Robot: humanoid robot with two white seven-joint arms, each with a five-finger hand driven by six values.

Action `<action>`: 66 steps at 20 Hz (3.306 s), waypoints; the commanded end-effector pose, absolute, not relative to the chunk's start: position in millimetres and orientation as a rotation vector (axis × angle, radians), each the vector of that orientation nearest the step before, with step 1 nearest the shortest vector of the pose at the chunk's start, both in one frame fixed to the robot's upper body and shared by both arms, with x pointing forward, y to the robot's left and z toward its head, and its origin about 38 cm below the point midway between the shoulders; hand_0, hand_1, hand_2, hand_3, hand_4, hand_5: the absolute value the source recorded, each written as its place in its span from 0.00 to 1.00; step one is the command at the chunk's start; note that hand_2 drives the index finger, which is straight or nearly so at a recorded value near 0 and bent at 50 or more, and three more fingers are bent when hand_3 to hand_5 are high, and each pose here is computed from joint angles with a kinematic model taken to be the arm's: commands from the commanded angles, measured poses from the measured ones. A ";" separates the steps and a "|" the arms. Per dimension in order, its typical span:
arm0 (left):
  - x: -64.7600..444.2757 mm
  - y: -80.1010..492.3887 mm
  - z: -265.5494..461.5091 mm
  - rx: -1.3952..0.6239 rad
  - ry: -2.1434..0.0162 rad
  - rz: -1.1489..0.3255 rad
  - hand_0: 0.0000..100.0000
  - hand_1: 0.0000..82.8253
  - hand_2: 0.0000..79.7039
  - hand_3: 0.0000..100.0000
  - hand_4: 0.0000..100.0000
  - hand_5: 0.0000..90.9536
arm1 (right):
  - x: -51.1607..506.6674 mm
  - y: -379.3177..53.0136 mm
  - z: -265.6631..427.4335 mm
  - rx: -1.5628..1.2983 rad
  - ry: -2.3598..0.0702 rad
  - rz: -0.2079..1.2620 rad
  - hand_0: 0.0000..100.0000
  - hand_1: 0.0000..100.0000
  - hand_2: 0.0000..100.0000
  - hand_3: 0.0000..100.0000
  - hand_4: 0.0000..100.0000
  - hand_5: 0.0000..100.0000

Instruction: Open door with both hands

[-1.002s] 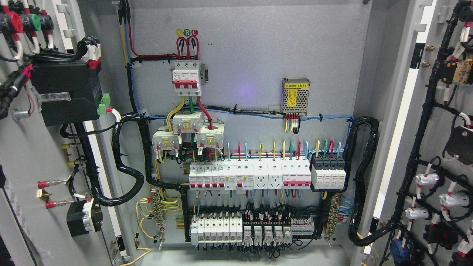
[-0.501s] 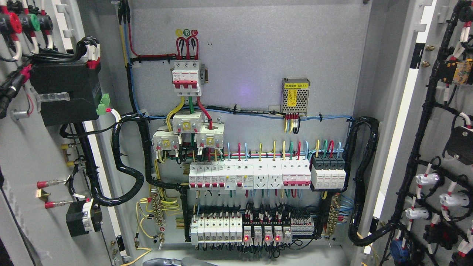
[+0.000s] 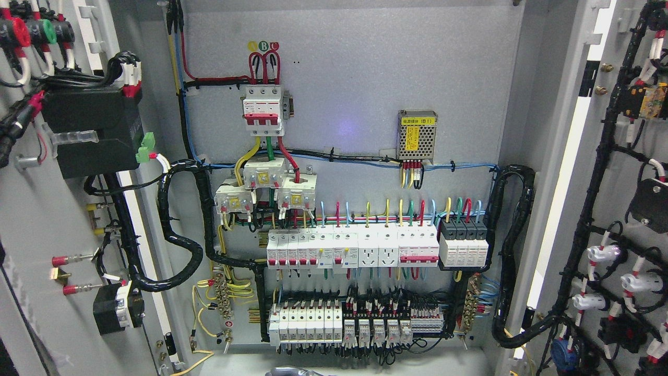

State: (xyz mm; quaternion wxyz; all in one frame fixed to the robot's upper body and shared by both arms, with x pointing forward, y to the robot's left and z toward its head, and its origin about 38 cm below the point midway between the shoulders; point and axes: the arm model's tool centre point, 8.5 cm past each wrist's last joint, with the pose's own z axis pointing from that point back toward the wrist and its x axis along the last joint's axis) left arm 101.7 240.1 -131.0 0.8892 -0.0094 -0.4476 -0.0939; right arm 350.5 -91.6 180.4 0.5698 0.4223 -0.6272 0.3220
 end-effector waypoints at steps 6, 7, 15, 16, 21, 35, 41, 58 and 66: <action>146.2 188.5 -21.5 -0.298 -1.244 -0.365 0.00 0.00 0.00 0.00 0.00 0.00 | 310.9 -167.0 215.5 0.805 -1.702 0.657 0.19 0.00 0.00 0.00 0.00 0.00; 148.6 186.7 -13.9 -0.308 -1.271 -0.367 0.00 0.00 0.00 0.00 0.00 0.00 | 307.8 -170.2 213.0 0.800 -1.720 0.650 0.19 0.00 0.00 0.00 0.00 0.00; 157.0 171.9 38.6 -0.406 -1.490 -0.327 0.00 0.00 0.00 0.00 0.00 0.00 | 287.8 -192.9 193.4 0.754 -1.776 0.589 0.19 0.00 0.00 0.00 0.00 0.00; 157.7 170.5 43.4 -0.413 -1.503 -0.323 0.00 0.00 0.00 0.00 0.00 0.00 | 284.3 -196.7 192.1 0.745 -1.800 0.579 0.19 0.00 0.00 0.00 0.00 0.00; 166.6 158.7 69.1 -0.447 -1.600 -0.254 0.00 0.00 0.00 0.00 0.00 0.00 | 271.5 -220.0 188.4 0.669 -1.890 0.532 0.19 0.00 0.00 0.00 0.00 0.00; 212.4 152.4 114.1 -0.431 -1.882 -0.025 0.00 0.00 0.00 0.00 0.00 0.00 | 238.0 -274.6 190.5 0.445 -2.114 0.459 0.19 0.00 0.00 0.00 0.00 0.00; 228.2 161.0 137.3 -0.414 -1.987 -0.013 0.00 0.00 0.00 0.00 0.00 0.00 | 231.8 -296.7 204.0 0.389 -2.219 0.416 0.19 0.00 0.00 0.00 0.00 0.00; 239.9 198.3 179.6 -0.323 -2.256 0.036 0.00 0.00 0.00 0.00 0.00 0.00 | 232.9 -328.0 223.9 0.347 -2.261 0.392 0.19 0.00 0.00 0.00 0.00 0.00; 240.2 198.9 185.2 -0.327 -2.292 0.049 0.00 0.00 0.00 0.00 0.00 0.00 | 235.5 -336.6 230.5 0.324 -2.248 0.437 0.19 0.00 0.00 0.00 0.00 0.00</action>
